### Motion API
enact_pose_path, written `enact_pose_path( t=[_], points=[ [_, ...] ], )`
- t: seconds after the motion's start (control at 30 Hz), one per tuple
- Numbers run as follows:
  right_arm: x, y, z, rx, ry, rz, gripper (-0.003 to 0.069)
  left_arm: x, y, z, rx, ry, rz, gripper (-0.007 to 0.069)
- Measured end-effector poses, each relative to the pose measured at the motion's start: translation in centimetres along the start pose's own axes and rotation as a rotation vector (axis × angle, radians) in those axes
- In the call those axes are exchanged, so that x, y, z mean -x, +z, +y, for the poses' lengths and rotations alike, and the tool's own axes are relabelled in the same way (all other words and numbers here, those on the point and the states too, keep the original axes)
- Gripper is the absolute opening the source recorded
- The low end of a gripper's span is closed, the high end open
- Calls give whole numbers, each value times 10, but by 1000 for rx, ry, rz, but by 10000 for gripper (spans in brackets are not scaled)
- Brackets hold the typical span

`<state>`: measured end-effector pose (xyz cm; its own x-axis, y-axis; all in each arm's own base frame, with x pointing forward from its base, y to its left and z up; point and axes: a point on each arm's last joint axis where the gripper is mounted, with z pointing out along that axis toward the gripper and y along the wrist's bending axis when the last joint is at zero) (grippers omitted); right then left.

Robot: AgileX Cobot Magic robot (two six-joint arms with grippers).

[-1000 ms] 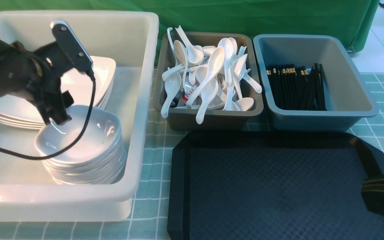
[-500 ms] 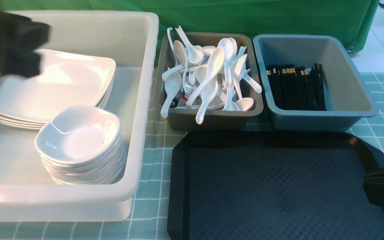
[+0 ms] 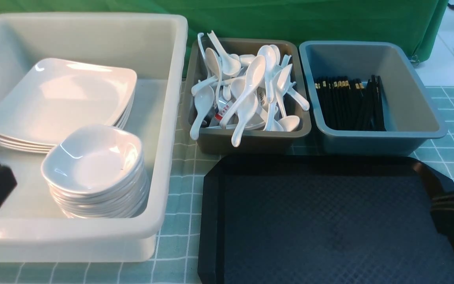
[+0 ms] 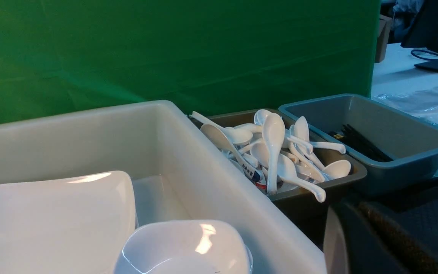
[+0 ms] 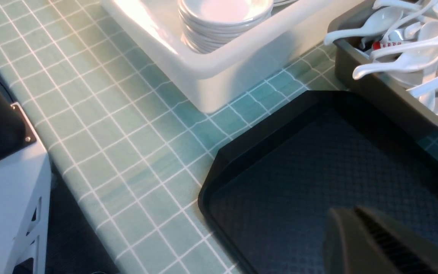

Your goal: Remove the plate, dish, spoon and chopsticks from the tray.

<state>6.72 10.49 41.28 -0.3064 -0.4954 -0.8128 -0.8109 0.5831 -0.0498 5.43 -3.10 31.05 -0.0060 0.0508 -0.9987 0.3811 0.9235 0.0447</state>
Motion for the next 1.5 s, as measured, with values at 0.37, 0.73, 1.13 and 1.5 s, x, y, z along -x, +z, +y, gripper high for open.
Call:
enact_pose_path(
  t=[0.37,0.73,1.13,1.5],
  points=[
    [2,0,0,3,2,-23,88,-18,3,0,0,3,48,10],
    [1,-2,-11,-79,-8,-43,63,-20,3,0,0,22,62,11],
    [-155,42,-54,-595,257,-263,15,-21,3,1,6,46,69,11],
    [-243,66,-35,-755,264,-239,16,-21,3,1,7,47,68,11]
  ],
)
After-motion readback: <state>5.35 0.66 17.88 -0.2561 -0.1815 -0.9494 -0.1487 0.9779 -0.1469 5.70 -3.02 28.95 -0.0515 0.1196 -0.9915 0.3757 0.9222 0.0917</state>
